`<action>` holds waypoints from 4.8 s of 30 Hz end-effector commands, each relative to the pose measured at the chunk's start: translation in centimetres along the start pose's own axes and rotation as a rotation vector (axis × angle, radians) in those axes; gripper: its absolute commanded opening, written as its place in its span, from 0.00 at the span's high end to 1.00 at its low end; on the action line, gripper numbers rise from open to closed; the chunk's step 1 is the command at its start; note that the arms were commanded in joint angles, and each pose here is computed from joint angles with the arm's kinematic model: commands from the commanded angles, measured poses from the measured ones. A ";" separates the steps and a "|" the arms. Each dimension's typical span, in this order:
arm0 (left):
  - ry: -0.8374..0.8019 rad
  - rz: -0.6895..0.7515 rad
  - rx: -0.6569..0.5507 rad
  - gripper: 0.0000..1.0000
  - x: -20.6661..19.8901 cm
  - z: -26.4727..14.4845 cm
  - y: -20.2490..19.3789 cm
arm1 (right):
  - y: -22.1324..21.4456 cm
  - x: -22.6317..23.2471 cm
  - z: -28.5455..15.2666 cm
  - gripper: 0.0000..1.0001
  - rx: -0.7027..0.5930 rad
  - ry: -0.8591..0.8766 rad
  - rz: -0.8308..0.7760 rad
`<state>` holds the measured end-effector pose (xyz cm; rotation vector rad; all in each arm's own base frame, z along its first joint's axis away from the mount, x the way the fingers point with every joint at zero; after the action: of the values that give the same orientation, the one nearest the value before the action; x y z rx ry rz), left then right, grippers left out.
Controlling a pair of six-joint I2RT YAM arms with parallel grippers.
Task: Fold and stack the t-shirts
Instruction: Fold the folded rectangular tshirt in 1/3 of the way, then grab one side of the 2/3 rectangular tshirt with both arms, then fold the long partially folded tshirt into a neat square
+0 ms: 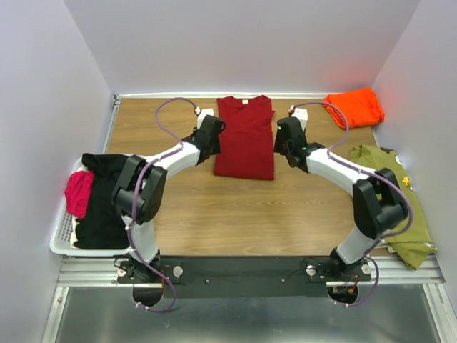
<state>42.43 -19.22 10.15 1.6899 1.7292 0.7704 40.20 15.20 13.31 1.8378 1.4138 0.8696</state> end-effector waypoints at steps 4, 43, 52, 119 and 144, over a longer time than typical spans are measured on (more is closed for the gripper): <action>-0.287 0.001 -0.054 0.48 -1.2 -4.5 -1.9 | -6.8 -1.5 -3.2 0.44 0.209 0.144 0.041; -0.345 -0.005 0.076 0.66 0.4 -2.8 -9.8 | -12.7 0.2 -2.2 0.67 0.253 0.379 0.170; -0.313 -0.021 0.087 1.00 1.4 -3.5 -10.8 | -13.1 -1.4 -3.6 0.99 0.253 0.348 0.154; 0.250 -0.306 -0.348 1.00 -0.3 -18.4 -2.9 | -0.2 0.8 -16.9 0.99 -0.209 0.164 0.003; 0.357 -0.234 -0.393 1.00 -1.8 -6.3 8.3 | 5.9 3.8 -0.8 0.99 -0.206 0.110 -0.005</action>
<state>39.43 -22.02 20.63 1.1085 1.8230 1.1521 39.87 18.33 19.44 1.6777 1.3461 1.0935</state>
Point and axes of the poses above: each gripper's point midway between its finger pads, its own z axis out along the fingers, its own x axis along the line the jaws close on, y = z × x, the point moved 4 cm from there along -z, back along the fingers, and after that the axes turned 6 degrees about z, right-handed, at the moved point
